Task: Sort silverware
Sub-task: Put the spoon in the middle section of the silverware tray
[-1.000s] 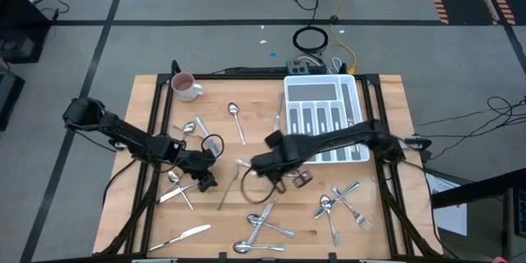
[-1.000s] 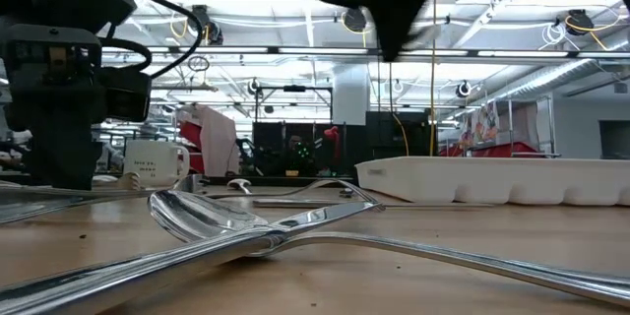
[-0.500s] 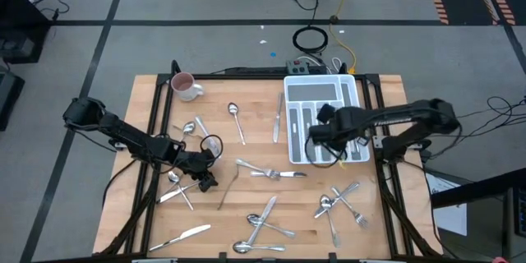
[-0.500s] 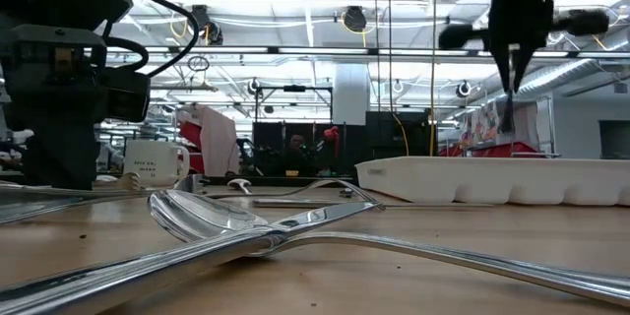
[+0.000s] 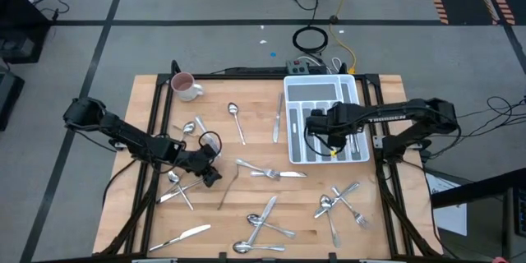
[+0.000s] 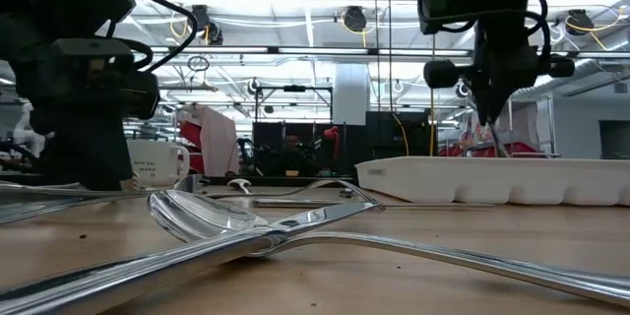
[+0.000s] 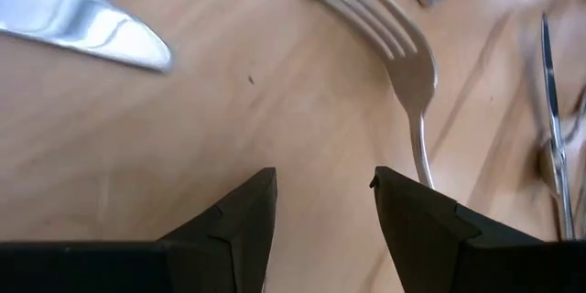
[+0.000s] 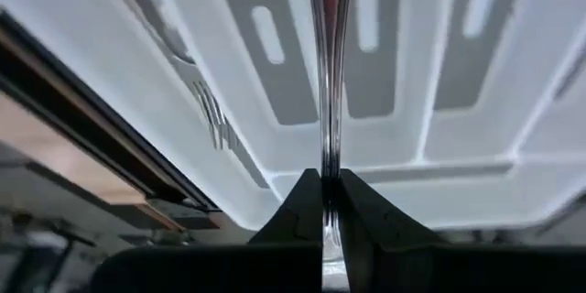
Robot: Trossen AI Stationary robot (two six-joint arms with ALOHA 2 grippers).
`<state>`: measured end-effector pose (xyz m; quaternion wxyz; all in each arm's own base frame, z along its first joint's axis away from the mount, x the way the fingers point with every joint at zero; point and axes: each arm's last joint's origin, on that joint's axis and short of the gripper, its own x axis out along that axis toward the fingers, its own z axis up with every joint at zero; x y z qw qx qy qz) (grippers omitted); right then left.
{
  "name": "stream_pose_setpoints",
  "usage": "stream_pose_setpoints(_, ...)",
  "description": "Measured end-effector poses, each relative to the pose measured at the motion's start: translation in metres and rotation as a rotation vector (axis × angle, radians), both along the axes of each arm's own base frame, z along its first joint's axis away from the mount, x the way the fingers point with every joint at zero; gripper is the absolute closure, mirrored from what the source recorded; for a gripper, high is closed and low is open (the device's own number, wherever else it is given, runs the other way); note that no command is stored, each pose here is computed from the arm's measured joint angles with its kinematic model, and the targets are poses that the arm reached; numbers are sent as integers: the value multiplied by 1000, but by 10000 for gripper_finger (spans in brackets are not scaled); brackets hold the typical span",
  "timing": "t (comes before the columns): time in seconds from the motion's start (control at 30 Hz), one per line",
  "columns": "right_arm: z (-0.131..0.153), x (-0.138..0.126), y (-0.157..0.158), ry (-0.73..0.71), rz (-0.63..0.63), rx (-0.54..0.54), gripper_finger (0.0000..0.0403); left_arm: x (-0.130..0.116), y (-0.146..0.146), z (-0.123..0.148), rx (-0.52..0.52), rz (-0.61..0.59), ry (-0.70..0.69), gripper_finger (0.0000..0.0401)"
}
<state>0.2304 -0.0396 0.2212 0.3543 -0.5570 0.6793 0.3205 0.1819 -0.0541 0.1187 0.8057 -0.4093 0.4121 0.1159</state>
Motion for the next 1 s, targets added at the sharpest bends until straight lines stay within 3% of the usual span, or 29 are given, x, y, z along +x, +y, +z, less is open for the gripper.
stream_pose_setpoints(0.17, -12, 10, 0, 29, 54, 67, 403, 0, 1, 0, 10, 35, -8, 210)
stream_pose_setpoints(0.33, -24, 23, 0, -13, 54, 84, 403, 1, 1, 0, 6, 42, -11, 210)
stream_pose_setpoints(0.73, -51, 33, 3, 64, 45, 219, 402, 1, 1, 1, 3, 42, -11, 210)
stream_pose_setpoints(1.0, -54, 36, 3, 30, 6, 216, 400, 1, 1, 1, 8, 47, -11, 210)
